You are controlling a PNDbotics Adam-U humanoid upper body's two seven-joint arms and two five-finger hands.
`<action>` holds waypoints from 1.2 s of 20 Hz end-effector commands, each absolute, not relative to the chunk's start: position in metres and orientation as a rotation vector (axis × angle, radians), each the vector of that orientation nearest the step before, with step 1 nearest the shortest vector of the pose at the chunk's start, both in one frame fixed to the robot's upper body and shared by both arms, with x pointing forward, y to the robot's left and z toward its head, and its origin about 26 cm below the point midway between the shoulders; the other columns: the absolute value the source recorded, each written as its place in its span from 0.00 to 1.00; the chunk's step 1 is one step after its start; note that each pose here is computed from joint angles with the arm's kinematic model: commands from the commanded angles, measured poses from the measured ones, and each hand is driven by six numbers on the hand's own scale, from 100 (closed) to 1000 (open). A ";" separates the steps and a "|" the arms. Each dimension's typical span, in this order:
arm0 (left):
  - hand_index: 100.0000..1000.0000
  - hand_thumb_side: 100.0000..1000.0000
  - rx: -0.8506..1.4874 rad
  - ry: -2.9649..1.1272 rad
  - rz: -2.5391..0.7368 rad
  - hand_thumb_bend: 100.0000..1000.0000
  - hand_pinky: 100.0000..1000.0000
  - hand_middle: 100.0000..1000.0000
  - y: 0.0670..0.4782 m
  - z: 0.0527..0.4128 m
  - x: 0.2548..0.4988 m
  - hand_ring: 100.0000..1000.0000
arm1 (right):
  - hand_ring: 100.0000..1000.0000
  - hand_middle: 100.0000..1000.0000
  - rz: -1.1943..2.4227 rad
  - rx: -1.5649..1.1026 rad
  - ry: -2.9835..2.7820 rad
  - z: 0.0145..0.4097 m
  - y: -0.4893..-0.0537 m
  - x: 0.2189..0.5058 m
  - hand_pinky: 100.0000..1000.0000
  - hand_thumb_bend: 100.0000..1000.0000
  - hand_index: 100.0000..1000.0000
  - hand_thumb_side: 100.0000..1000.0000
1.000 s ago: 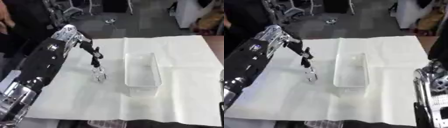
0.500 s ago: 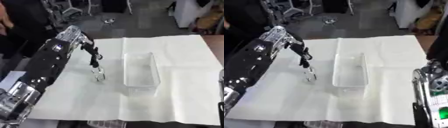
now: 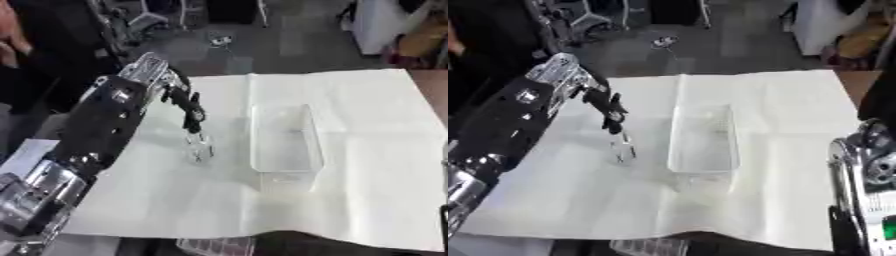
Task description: Pick up objects on the table and place them in the box.
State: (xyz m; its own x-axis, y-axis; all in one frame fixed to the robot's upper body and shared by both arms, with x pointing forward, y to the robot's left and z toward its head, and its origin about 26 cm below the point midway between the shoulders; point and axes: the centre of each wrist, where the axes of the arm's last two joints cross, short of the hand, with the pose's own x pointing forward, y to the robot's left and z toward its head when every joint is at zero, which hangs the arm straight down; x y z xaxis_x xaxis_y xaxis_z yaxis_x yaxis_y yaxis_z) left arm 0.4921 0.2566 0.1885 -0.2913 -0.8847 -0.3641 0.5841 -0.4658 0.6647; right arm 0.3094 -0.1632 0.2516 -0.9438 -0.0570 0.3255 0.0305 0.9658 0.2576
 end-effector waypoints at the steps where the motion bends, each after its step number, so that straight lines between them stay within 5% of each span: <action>1: 0.77 1.00 0.925 -0.502 -1.891 0.18 0.40 0.67 0.260 0.206 0.494 0.66 | 0.49 0.54 -0.374 0.047 -2.803 0.258 -0.160 0.306 0.48 0.00 0.71 1.00; 24: 0.85 1.00 0.950 -0.486 -1.898 0.16 0.43 0.74 0.257 0.180 0.497 0.68 | 0.49 0.53 -0.374 0.060 -2.808 0.260 -0.158 0.306 0.48 0.00 0.71 1.00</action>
State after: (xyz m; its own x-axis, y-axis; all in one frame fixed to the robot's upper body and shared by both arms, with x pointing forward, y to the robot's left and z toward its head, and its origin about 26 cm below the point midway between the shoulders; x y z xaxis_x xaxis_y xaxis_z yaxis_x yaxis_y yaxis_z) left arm 0.4949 0.2522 0.1675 -0.2974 -0.8681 -0.3974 0.5850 -0.4946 0.6428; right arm 0.3092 -0.1610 0.2530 -0.9446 -0.0654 0.3217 0.0228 0.9645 0.2630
